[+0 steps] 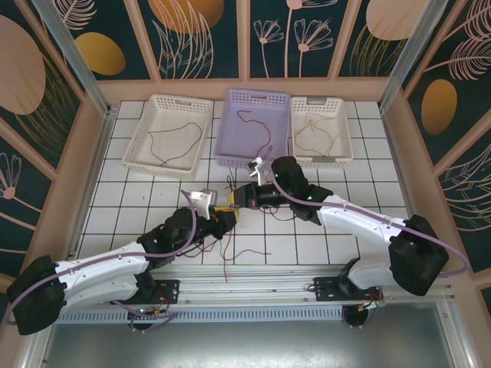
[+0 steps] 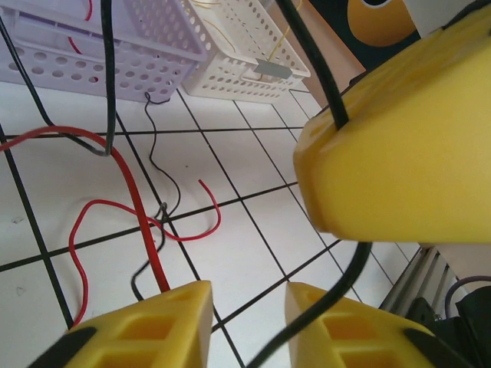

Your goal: Untangle the cables

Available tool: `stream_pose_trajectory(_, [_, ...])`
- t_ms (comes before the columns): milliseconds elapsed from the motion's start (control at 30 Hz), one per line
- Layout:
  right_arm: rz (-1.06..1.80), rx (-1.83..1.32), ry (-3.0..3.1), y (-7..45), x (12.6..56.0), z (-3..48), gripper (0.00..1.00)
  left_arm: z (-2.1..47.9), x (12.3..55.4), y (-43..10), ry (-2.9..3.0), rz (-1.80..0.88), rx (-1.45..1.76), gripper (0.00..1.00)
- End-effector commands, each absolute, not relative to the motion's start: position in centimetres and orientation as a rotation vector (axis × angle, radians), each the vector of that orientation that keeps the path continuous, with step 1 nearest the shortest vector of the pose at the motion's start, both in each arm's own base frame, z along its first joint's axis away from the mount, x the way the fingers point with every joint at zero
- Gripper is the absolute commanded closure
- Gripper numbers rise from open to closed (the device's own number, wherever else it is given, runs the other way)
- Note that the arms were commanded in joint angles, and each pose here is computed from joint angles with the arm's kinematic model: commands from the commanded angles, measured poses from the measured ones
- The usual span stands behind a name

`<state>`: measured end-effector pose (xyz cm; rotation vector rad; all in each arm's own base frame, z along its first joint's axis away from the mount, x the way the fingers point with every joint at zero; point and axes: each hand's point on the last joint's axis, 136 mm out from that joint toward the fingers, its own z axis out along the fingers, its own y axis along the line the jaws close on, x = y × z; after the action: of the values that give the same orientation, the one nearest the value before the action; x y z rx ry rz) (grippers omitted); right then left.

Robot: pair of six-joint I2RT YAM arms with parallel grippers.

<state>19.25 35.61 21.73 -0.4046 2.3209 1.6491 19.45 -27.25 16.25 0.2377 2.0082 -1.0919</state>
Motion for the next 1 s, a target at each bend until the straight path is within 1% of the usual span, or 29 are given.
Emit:
stream_pose_trajectory(0, [1.669, -0.438, 2.284, 36.3, 19.2, 23.3, 1.00, 17.1, 19.8, -27.4, 1.996, -1.071, 0.239, 0.79])
stream_pose_trajectory(100, [1.637, -0.433, 2.290, 36.1, 19.4, 23.2, 1.00, 17.4, 19.9, -27.3, 1.988, -1.068, 0.235, 0.99])
stream_pose_trajectory(167, [1.624, -0.426, 2.285, 35.8, 19.6, 23.3, 1.00, 17.6, 20.0, -27.0, 1.981, -1.064, 0.222, 1.00])
stream_pose_trajectory(267, [1.598, -0.410, 2.275, 35.4, 20.0, 23.7, 0.87, 17.9, 19.9, -26.7, 1.964, -1.067, 0.209, 1.00])
stream_pose_trajectory(433, [1.575, -0.366, 2.238, 33.7, 20.8, 24.9, 0.54, 18.7, 19.9, -25.9, 1.925, -1.085, 0.163, 1.00])
stream_pose_trajectory(467, [1.567, -0.351, 2.230, 33.2, 21.1, 25.1, 0.49, 18.9, 19.9, -25.7, 1.918, -1.088, 0.150, 1.00])
stream_pose_trajectory(533, [1.550, -0.308, 2.208, 31.7, 21.7, 25.5, 0.44, 19.1, 20.2, -25.1, 1.902, -1.088, 0.102, 1.00])
stream_pose_trajectory(567, [1.546, -0.291, 2.193, 31.0, 21.9, 25.7, 0.42, 19.1, 20.3, -24.7, 1.899, -1.080, 0.073, 1.00])
stream_pose_trajectory(667, [1.554, -0.292, 2.145, 29.4, 21.5, 26.0, 0.42, 19.5, 21.0, -23.3, 1.879, -1.057, -0.039, 1.00])
stream_pose_trajectory(800, [1.608, -0.433, 2.077, 29.4, 18.9, 25.2, 0.47, 20.6, 21.6, -22.1, 1.833, -1.070, -0.165, 1.00])
stream_pose_trajectory(900, [1.634, -0.544, 2.046, 30.1, 16.6, 23.8, 0.52, 21.8, 22.3, -21.3, 1.802, -1.067, -0.250, 1.00])
stream_pose_trajectory(967, [1.636, -0.613, 2.032, 30.7, 15.2, 22.8, 0.54, 22.6, 22.7, -21.1, 1.786, -1.062, -0.291, 1.00])
